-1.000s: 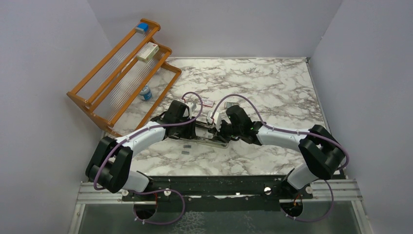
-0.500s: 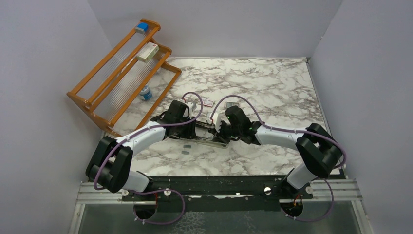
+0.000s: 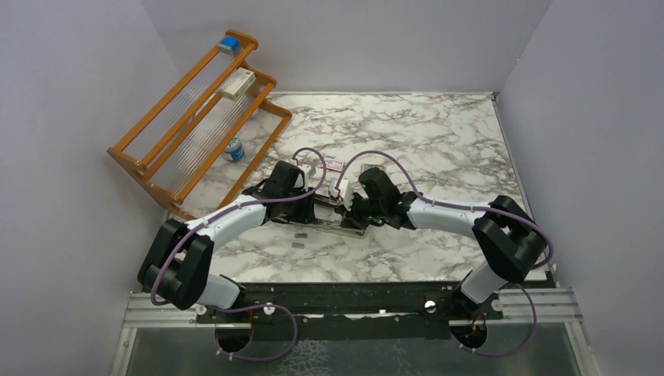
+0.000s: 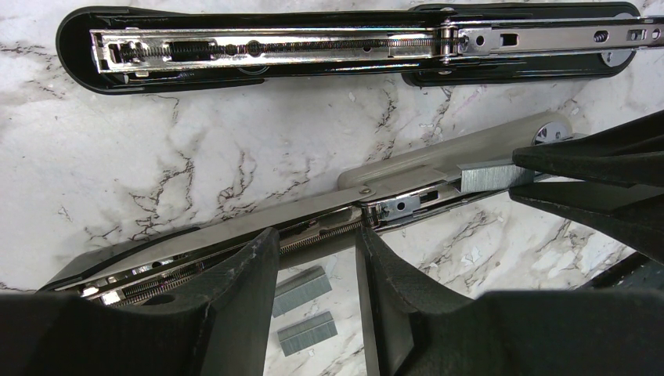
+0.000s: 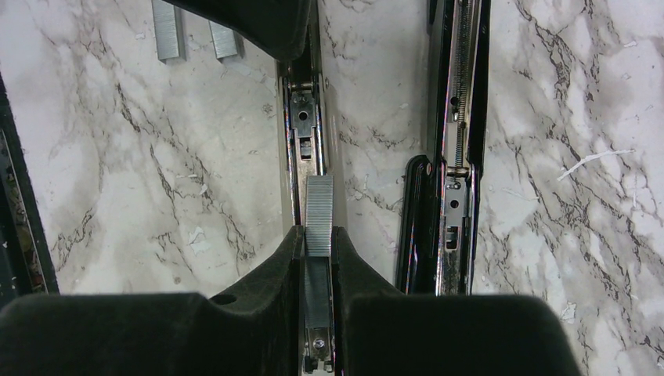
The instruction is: Load the staples into the stapler
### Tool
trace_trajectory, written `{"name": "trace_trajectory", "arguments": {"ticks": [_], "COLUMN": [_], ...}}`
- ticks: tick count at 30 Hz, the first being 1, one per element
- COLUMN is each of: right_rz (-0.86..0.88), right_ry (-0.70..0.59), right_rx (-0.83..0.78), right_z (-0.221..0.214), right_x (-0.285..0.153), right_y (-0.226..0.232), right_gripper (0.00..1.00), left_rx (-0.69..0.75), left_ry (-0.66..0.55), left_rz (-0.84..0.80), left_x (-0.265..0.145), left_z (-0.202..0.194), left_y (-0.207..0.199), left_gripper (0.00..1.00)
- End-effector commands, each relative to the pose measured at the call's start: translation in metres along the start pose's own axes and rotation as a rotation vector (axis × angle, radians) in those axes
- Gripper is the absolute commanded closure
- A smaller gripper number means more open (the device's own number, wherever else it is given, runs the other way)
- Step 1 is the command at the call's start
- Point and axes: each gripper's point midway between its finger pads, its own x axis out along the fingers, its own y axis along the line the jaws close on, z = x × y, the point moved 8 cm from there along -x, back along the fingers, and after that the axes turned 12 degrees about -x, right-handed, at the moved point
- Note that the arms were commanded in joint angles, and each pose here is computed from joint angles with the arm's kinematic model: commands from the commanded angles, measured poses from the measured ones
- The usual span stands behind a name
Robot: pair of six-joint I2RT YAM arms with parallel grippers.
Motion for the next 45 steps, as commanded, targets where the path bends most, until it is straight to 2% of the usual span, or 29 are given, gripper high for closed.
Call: {"name": "trace_trajectory", "arguments": {"ticks": [1, 32, 45], "right_rz": [0.043, 0.084, 0.121], "right_ry": [0.042, 0.143, 0.156], "right_rx": [0.033, 0.062, 0.078], "right_z": [-0.002, -0.001, -0.006], "right_x": [0.0, -0.008, 0.006], "right_y": [0.005, 0.006, 0.006], "right_gripper": [0.98, 0.98, 0.97], "left_rx": [0.012, 0.012, 0.012], "left_ry": [0.023, 0.027, 0.029], "left_rz": [0.041, 0.042, 0.042], "left_x": [0.002, 0.002, 0.003], "left_z": [-0.001, -0.002, -0.002], "left_y": [0.004, 0.004, 0.004], "left_gripper": [0.56, 0.56, 0.56]}}
